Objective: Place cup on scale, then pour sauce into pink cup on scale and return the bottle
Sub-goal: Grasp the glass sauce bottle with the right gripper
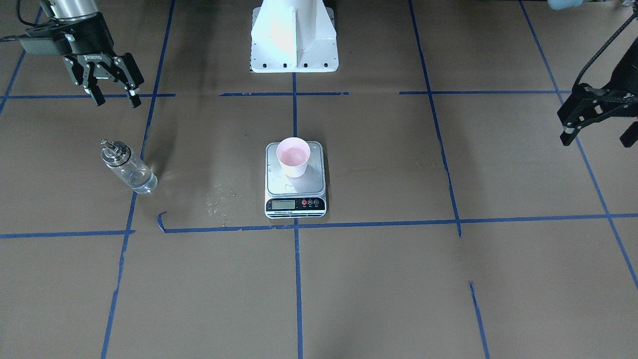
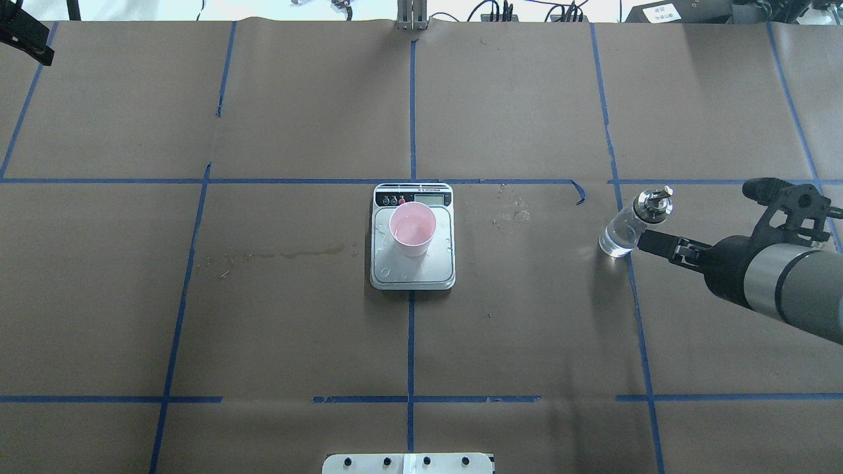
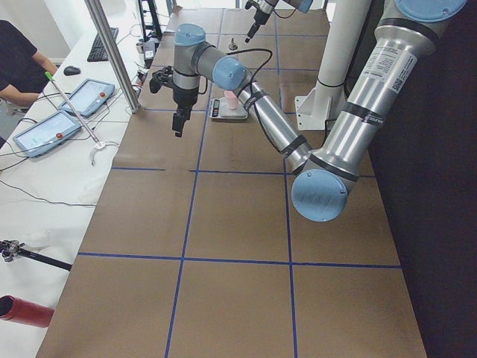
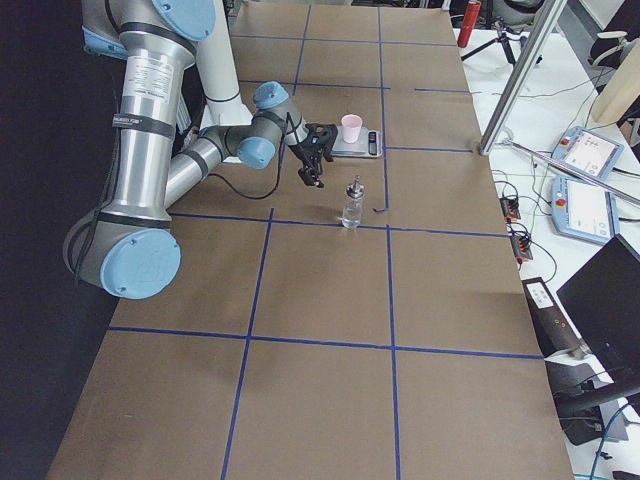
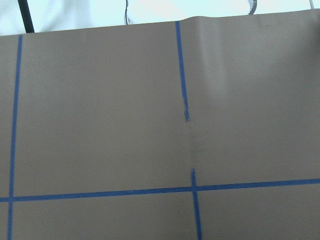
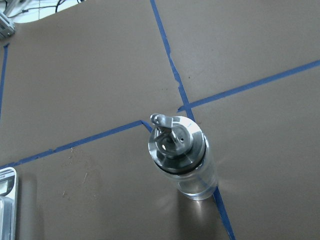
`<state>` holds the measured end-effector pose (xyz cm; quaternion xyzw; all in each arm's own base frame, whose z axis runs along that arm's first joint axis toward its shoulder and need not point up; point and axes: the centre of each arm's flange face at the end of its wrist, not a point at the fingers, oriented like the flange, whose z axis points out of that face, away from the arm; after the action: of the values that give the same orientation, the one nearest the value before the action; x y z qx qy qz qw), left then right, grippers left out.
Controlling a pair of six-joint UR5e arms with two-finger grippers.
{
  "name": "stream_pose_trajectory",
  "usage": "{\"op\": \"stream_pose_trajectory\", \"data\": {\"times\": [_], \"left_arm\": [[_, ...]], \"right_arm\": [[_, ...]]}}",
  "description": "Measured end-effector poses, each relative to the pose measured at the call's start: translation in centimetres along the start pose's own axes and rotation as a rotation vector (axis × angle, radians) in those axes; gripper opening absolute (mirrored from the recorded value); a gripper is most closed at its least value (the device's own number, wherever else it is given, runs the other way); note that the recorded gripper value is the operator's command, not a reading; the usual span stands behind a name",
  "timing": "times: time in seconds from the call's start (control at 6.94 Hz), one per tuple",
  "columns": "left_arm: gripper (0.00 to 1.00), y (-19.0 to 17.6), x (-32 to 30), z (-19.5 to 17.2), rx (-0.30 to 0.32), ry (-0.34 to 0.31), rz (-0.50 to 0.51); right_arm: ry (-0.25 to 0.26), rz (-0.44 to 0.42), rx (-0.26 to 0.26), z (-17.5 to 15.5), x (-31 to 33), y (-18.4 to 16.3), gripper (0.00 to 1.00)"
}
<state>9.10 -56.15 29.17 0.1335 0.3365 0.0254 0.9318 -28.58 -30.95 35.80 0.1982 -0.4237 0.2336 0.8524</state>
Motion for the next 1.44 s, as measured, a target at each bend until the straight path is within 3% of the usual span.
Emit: {"op": "stream_pose_trajectory", "data": {"times": [0.29,0.58,0.86,1.44], "left_arm": [[1.0,0.3,-2.2,1.9,-0.027,-0.029,0.023],[1.0,1.7,-4.9,4.3,-0.028,-0.073,0.101],[1.0,2.2,-6.3,5.8,-0.032,-0.083,0.127],[1.0,2.2,-6.9,6.5,-0.041,-0.087,0.124]], "right_arm": [[0.039,-0.096,0.209,4.4,1.1,3.5,1.0],[0.075,-0.156,0.335,7.5,2.0,5.1,1.0],[0.086,-0.182,0.413,10.8,1.0,6.4,1.0],[0.126,-0.26,0.459,13.5,1.3,7.3,1.0]]}}
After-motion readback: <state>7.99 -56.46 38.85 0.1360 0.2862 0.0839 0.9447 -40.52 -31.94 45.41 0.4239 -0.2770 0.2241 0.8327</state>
